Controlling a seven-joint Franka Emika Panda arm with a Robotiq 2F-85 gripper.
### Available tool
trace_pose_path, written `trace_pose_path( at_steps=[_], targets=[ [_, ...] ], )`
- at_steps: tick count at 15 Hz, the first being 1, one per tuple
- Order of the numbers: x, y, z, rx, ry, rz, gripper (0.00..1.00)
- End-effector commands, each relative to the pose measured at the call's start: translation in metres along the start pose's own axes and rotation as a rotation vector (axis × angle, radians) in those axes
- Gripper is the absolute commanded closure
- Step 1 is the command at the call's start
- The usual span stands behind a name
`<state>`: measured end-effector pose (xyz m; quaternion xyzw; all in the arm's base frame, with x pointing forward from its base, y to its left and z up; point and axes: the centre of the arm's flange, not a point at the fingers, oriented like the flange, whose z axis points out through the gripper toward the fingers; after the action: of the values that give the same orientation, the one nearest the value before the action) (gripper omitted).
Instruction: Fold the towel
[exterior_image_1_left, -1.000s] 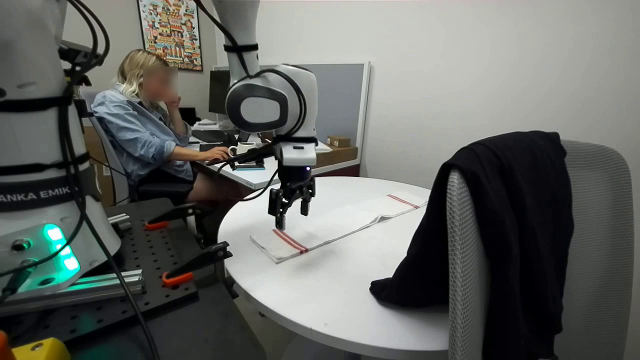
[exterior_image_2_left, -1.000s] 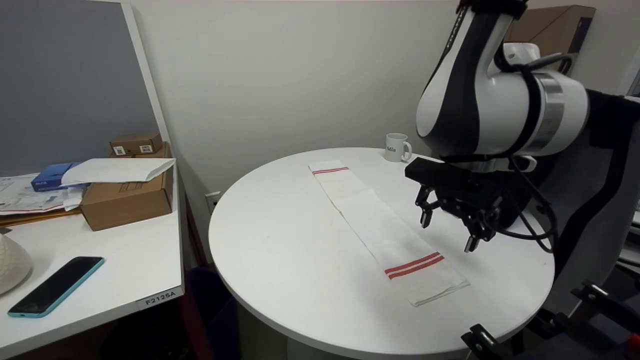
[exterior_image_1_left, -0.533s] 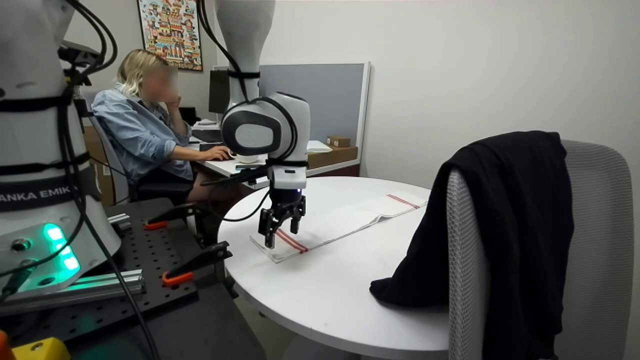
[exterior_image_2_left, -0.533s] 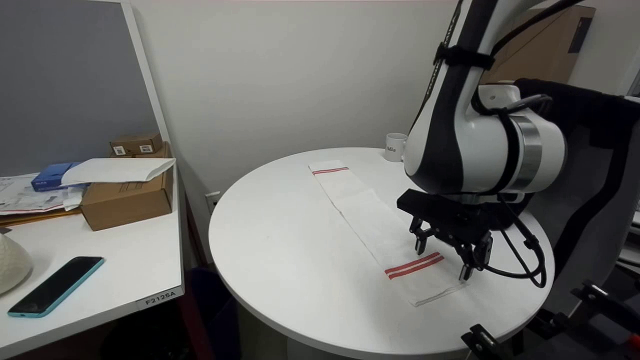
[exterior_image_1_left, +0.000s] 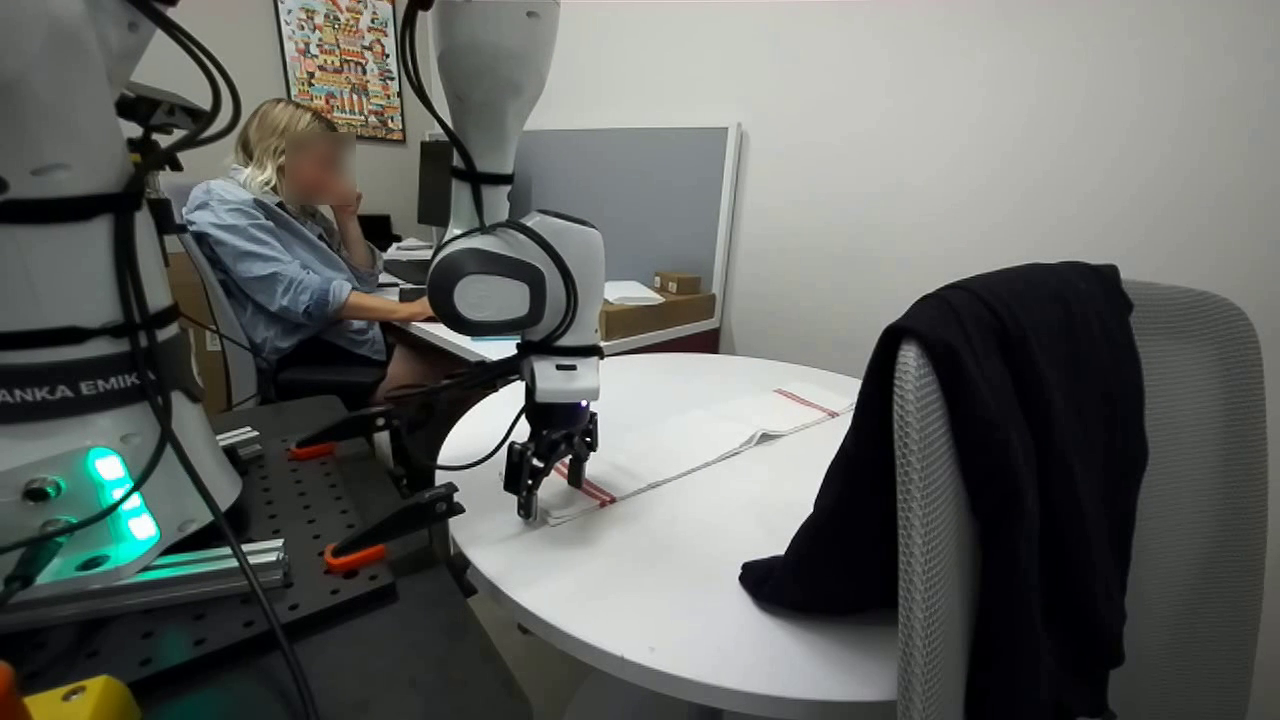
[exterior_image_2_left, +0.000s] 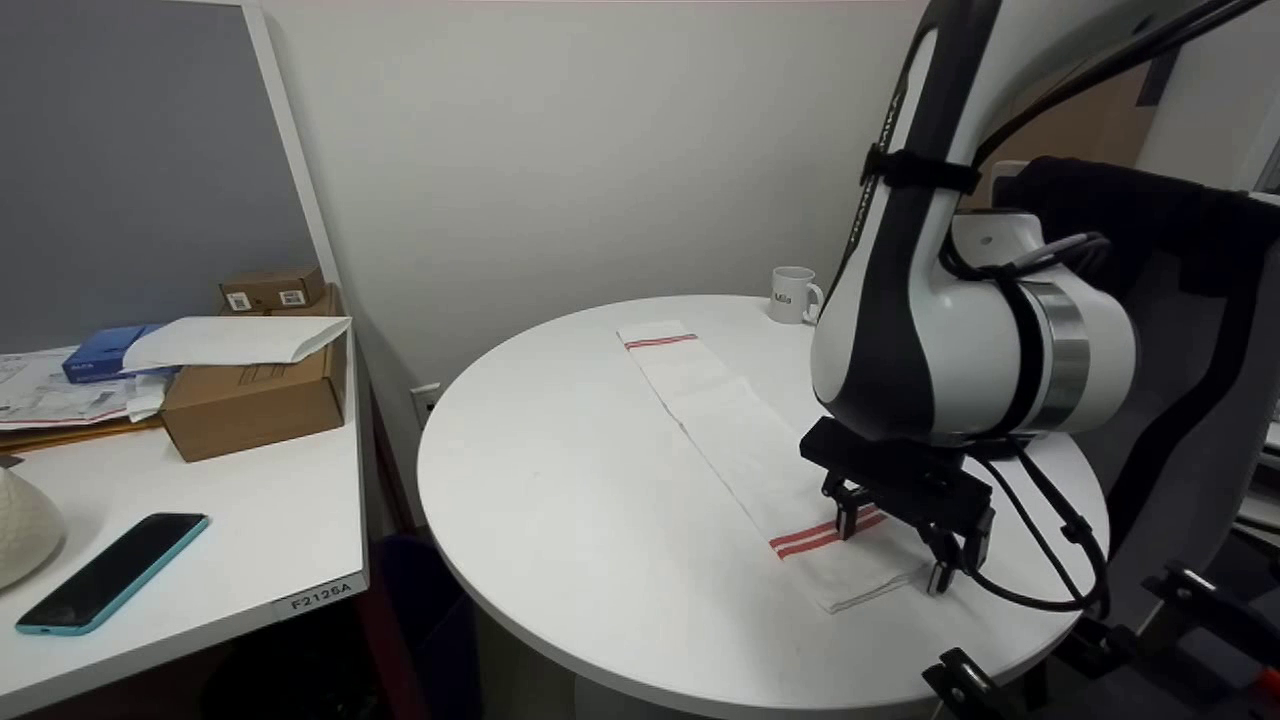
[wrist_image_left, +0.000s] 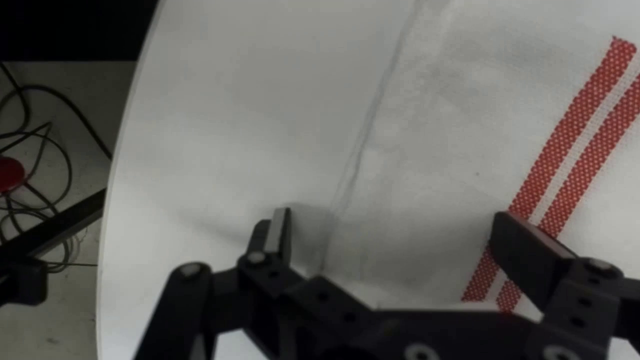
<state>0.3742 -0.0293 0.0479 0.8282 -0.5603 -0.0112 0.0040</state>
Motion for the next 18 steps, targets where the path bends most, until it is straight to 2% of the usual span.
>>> trace_pose_path(
  at_steps=[1, 10, 12, 18],
  targets=[
    [0.001, 0.007, 0.008, 0.019, 0.012, -0.023, 0.26],
    [0.000, 0.009, -0.007, 0.058, 0.046, -0.051, 0.95],
    [-0.001, 0.010, -0.019, 0.077, 0.053, -0.058, 1.00],
    [-0.005, 0.015, -0.083, 0.168, 0.057, -0.067, 1.00]
  ],
)
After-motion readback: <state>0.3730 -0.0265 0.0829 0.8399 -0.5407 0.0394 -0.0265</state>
